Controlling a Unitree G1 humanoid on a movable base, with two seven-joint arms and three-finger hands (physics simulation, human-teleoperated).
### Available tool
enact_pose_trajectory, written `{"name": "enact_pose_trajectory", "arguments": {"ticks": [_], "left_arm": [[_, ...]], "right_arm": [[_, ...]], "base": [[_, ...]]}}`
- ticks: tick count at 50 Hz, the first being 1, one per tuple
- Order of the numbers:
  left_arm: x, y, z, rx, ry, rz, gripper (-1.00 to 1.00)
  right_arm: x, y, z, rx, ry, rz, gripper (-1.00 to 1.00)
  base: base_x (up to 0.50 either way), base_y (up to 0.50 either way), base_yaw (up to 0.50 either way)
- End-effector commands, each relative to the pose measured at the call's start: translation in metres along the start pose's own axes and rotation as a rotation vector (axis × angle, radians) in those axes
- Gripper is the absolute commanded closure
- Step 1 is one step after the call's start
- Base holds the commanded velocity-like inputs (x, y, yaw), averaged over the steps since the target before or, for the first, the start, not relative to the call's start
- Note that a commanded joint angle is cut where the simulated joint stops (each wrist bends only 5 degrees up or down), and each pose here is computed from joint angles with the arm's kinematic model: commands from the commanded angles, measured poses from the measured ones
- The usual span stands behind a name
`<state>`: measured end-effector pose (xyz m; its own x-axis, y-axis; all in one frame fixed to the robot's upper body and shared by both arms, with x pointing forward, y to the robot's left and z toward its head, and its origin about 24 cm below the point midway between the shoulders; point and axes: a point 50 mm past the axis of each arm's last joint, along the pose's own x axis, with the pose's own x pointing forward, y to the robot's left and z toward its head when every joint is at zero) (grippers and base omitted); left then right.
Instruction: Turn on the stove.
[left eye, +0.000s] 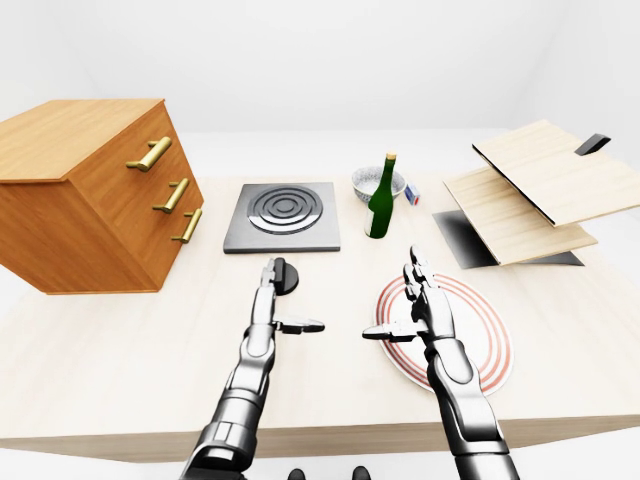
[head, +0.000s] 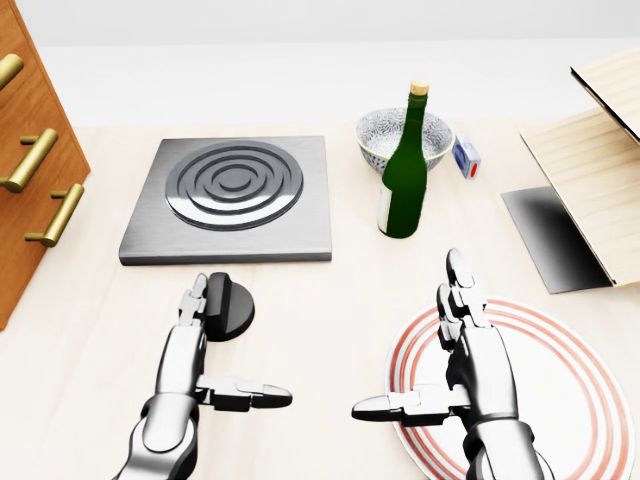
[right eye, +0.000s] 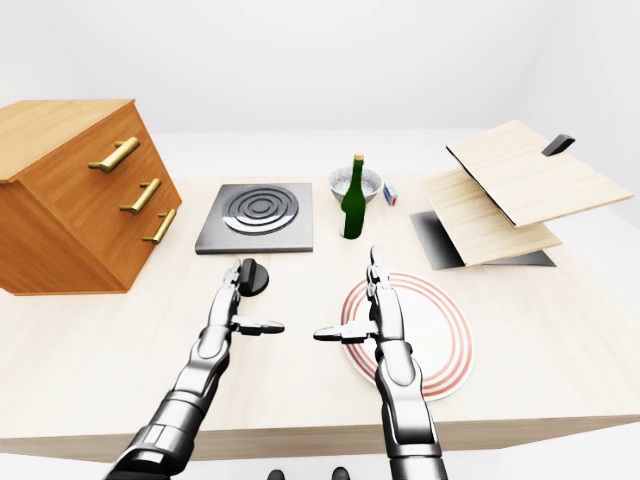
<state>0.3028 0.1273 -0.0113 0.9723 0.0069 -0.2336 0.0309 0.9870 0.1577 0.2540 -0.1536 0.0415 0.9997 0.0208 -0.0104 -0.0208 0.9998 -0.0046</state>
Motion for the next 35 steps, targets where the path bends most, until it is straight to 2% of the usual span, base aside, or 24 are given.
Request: {"name": "enact_pose_trajectory", "arguments": {"ticks": [1,7,15,20,27,35], "left_arm": [[-0.002,-0.023,-0.002,0.023,0.015,-0.064,-1.00],[-0.004,-0.035,0.008,0.028,-0.032,-0.090,-1.00],[-0.006,-0.050,0.011,0.047,-0.044,-0.121,-1.00],[-0.015,-0.063,0.023,0.042,-0.110,-0.162,-1.00],[-0.037,-0.087,0.048,0.043,-0.247,-0.246,-1.00],[-0.044,-0.095,0.056,0.033,-0.256,-0.282,-1.00]], "right_arm": [[0.000,0.000,0.001,-0.003,-0.003,0.001,-1.00],[-0.001,0.000,0.000,-0.003,-0.004,0.000,-1.00],[-0.001,-0.001,0.000,-0.004,-0.003,0.000,-1.00],[-0.002,-0.001,0.000,-0.006,-0.003,0.000,-1.00],[-0.001,-0.001,-0.001,-0.005,-0.004,0.000,-1.00],[-0.001,-0.001,0.001,-0.006,-0.005,0.001,-1.00]], "base": [[0.00,0.00,0.00],[0.00,0.00,0.00],[0.00,0.00,0.00],[0.00,0.00,0.00],[0.00,0.00,0.00],[0.00,0.00,0.00]]}}
